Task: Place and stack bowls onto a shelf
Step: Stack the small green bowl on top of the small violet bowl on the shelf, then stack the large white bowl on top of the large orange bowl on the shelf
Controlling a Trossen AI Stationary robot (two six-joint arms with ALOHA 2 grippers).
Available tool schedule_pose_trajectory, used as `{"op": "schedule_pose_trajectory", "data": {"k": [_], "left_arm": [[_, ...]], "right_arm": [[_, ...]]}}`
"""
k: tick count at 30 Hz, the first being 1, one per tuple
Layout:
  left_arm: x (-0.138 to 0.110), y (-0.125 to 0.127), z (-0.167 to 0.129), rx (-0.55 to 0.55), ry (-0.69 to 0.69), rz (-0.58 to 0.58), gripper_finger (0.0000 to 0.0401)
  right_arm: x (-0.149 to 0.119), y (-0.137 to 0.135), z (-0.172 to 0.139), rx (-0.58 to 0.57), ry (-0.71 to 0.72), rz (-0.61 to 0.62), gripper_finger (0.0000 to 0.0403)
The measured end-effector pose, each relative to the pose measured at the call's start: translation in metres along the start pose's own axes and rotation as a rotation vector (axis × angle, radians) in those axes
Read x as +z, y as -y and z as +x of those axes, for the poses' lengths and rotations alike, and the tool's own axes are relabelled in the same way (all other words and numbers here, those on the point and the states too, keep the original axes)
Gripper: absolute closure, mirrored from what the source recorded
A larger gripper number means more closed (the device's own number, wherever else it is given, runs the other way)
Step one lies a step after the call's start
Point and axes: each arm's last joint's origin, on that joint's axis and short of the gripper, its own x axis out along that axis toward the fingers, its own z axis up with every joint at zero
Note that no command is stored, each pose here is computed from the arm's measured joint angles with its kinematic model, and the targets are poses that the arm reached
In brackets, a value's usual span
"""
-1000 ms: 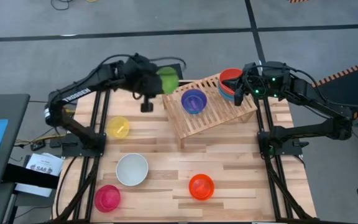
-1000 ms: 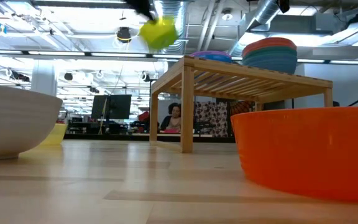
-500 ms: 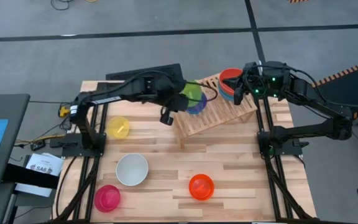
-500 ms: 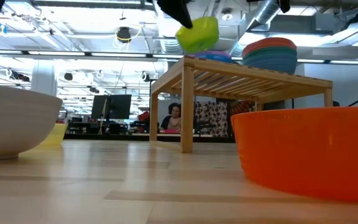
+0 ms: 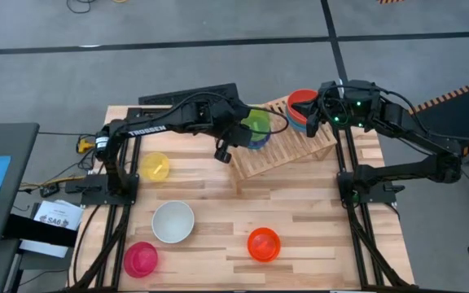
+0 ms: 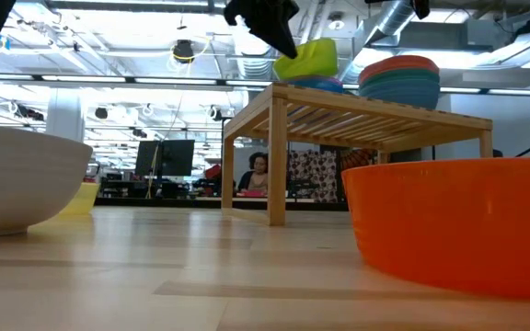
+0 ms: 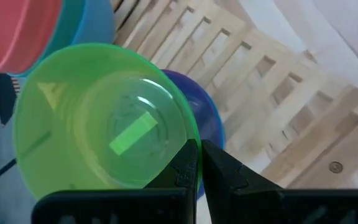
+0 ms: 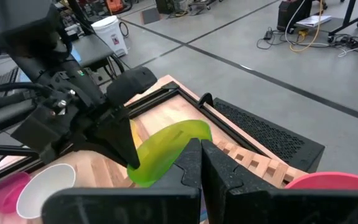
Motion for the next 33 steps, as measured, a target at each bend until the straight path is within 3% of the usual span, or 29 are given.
{"op": "schedule_pose_trajectory", "data": {"k": [6, 12, 17, 21, 26, 29, 33], "left_arm": [[0.001, -0.001, 0.0, 0.018, 0.009, -0.01, 0.0384], [0.001, -0.002, 0.0, 0.015, 0.016, -0.025, 0.0323], [0.002, -0.005, 0.0, 0.094, -0.01, -0.05, 0.0266], [0.005, -0.009, -0.005, 0.096, 0.022, -0.114, 0.0245], [0.003, -0.01, -0.013, 0.032, 0.065, -0.319, 0.027], [-0.005, -0.021, -0.037, -0.001, 0.133, -0.442, 0.0316], [-0.023, -0.03, -0.078, -0.125, 0.278, -0.575, 0.0382]], "right_arm": [[0.0, 0.0, 0.0, 0.0, 0.0, 0.0, 0.0381], [0.0, 0.0, 0.0, 0.0, 0.0, 0.0, 0.0381], [0.0, 0.0, 0.0, 0.0, 0.0, 0.001, 0.038], [0.0, 0.0, 0.0, 0.0, 0.0, 0.001, 0.038], [0.0, 0.0, 0.0, 0.0, 0.0, 0.001, 0.038], [0.0, 0.0, 0.0, -0.001, -0.001, 0.001, 0.038], [0.0, 0.0, 0.0, -0.001, -0.005, 0.0, 0.038]]}}
